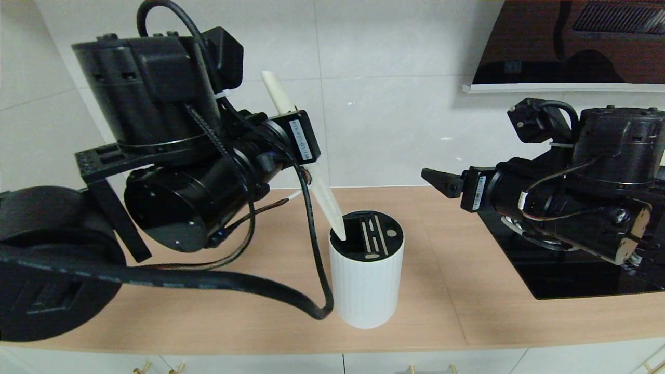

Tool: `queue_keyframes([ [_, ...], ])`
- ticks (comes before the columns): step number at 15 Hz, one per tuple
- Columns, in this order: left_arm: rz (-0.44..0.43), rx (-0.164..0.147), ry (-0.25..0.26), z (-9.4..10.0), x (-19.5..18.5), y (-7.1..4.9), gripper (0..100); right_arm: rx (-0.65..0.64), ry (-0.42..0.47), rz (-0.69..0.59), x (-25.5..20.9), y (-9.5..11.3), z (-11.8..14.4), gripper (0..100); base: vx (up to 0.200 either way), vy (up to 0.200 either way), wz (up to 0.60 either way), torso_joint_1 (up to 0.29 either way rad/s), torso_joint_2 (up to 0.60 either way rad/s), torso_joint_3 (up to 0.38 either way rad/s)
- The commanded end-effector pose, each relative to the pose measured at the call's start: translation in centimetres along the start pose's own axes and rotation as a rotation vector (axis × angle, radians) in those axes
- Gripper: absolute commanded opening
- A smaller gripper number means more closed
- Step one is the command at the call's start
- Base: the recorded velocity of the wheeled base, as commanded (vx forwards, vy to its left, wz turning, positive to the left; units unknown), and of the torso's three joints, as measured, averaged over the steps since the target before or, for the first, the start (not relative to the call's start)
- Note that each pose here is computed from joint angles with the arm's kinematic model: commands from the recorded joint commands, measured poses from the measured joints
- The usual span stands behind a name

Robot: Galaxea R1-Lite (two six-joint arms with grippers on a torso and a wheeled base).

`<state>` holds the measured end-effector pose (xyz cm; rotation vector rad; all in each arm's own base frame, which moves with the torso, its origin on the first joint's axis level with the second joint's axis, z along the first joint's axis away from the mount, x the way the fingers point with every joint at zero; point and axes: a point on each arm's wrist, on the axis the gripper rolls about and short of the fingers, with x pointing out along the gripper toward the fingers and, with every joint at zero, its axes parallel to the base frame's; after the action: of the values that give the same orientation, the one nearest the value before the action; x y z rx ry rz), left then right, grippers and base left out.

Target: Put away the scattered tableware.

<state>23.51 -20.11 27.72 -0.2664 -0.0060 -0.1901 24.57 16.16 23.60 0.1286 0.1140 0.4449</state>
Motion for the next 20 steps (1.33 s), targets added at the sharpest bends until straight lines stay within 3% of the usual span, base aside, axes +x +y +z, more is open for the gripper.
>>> queue_keyframes([
  [1, 0.067, 0.068, -0.019, -1.7, 0.1, -2.0, 0, -0.006, 0.025, 0.002, 0.5, 0.1, -0.7, 100, 0.0, 0.0, 0.0, 0.0, 0.0, 0.0],
  [3, 0.047, 0.074, -0.081, -2.2, 0.1, -3.3, 0, -0.006, 0.023, 0.001, 0.5, 0.1, -0.7, 100, 0.0, 0.0, 0.0, 0.0, 0.0, 0.0],
  [4, 0.074, 0.096, -0.095, -2.6, 0.4, -3.4, 0, -0.005, 0.02, 0.0, 0.4, 0.1, -0.6, 100, 0.0, 0.0, 0.0, 0.0, 0.0, 0.0],
  [6, 0.072, 0.096, -0.102, -2.7, 0.3, -3.6, 0, -0.005, 0.022, 0.0, 0.5, 0.1, -0.7, 100, 0.0, 0.0, 0.0, 0.0, 0.0, 0.0],
  [20, 0.07, 0.144, -0.032, -6.9, 2.1, -4.7, 0, -0.008, 0.031, -0.007, 0.7, 0.1, -1.0, 100, 0.0, 0.0, 0.0, 0.0, 0.0, 0.0],
])
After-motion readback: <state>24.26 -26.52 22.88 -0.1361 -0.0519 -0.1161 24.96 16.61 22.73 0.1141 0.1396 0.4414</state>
